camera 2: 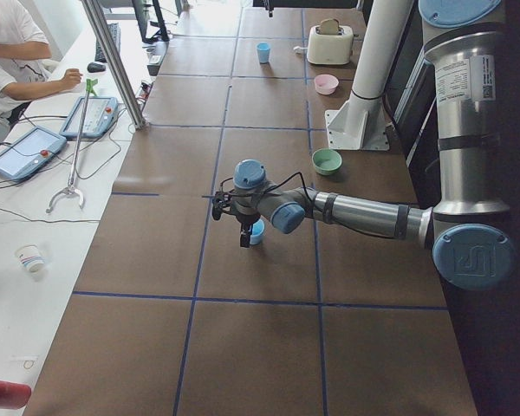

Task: Stack blue cups with both arms
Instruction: 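Lower the left gripper onto the light blue cup and grasp it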

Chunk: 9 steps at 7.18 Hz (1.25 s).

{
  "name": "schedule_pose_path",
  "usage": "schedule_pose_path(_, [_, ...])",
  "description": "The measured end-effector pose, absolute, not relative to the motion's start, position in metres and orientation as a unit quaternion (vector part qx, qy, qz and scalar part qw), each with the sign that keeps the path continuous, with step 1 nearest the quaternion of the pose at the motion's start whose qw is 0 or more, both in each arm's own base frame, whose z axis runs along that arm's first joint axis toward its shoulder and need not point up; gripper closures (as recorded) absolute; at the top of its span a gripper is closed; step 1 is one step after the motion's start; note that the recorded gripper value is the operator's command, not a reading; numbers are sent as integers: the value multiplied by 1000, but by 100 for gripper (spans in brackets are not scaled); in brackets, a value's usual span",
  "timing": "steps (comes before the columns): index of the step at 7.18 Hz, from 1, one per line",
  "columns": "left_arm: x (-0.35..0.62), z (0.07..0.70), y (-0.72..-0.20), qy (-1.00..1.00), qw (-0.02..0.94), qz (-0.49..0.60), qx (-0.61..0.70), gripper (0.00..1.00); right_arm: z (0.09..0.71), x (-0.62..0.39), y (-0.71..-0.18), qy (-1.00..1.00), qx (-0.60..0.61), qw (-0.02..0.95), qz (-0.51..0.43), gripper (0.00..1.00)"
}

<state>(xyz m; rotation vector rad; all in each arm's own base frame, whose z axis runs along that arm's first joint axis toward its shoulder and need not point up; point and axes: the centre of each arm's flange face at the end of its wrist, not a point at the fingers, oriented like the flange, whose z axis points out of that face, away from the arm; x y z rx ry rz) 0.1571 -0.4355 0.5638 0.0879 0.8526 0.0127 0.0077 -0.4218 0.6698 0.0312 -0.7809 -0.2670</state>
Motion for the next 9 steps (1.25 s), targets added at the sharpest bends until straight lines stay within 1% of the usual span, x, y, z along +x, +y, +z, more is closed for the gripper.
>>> schedule_pose_path(2, [179,577,-429,406,913,21,24,0,669,8,-422,-379,16,916,-131,0])
schedule_pose_path(3, [186,583,-426,404,914,27,17,4,669,8,-422,-379,17,916,-131,0])
schedule_pose_path(4, [192,589,-425,400,916,30,11,40,669,8,-422,-379,17,916,-131,0])
schedule_pose_path(5, [196,595,-426,394,918,28,7,74,669,8,-422,-379,17,916,-130,0])
schedule_pose_path(6, [197,598,-427,390,920,25,7,92,670,8,-422,-379,16,916,-131,0])
schedule_pose_path(8, [200,594,-432,391,920,24,11,100,670,8,-422,-379,15,916,-130,0])
schedule_pose_path(9, [203,584,-436,397,917,25,17,100,670,8,-422,-379,15,916,-130,0])
